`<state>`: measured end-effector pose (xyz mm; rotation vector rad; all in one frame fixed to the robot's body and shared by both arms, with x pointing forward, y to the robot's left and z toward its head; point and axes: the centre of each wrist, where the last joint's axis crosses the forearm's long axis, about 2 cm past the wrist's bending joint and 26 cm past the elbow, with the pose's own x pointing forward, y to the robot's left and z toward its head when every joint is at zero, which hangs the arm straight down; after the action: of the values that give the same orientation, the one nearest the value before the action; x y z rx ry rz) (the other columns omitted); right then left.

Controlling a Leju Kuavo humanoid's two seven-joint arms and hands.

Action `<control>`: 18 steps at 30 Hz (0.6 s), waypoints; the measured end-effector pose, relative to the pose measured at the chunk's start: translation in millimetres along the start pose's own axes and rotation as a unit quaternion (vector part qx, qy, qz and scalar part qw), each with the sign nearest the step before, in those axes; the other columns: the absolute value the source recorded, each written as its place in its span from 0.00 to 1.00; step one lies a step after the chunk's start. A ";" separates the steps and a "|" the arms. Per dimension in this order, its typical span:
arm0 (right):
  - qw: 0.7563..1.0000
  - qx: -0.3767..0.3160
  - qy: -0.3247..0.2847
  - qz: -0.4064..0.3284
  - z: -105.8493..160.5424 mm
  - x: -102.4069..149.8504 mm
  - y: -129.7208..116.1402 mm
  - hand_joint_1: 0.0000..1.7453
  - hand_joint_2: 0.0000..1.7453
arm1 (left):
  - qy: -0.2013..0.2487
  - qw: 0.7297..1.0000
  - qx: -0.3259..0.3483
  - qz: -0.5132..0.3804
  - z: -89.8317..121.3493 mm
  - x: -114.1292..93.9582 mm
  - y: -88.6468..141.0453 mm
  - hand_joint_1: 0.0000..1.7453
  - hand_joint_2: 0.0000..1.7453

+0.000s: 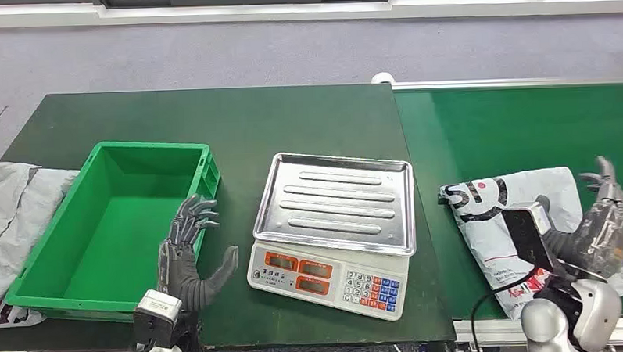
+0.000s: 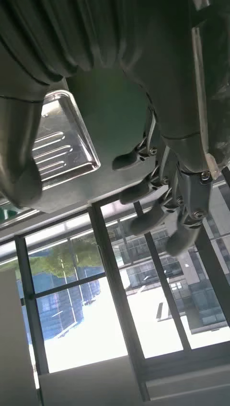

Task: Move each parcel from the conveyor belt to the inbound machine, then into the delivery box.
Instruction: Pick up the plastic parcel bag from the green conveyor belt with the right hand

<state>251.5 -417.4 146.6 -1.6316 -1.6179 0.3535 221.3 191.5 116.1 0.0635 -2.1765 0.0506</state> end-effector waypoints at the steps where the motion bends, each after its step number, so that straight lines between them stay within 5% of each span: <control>1: 1.000 -0.001 0.001 0.002 -0.3 -1.2 -0.5 0.00 1.00 | 0.000 1.000 0.000 -0.001 -0.1 -0.1 0.5 0.00 1.00; 10: 1.000 -0.001 0.022 0.020 -2.1 -13.7 -4.9 0.00 1.00 | -0.003 1.000 -0.002 -0.010 -0.6 -0.8 3.1 0.00 1.00; 18: 0.987 0.110 0.110 0.045 -3.0 -34.0 12.7 0.00 1.00 | -0.003 1.000 -0.010 -0.010 -1.7 -0.4 1.7 0.00 1.00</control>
<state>257.7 -448.5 128.6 -1.5204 -1.2972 0.3704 222.9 193.3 116.7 0.0730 -2.1824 0.0174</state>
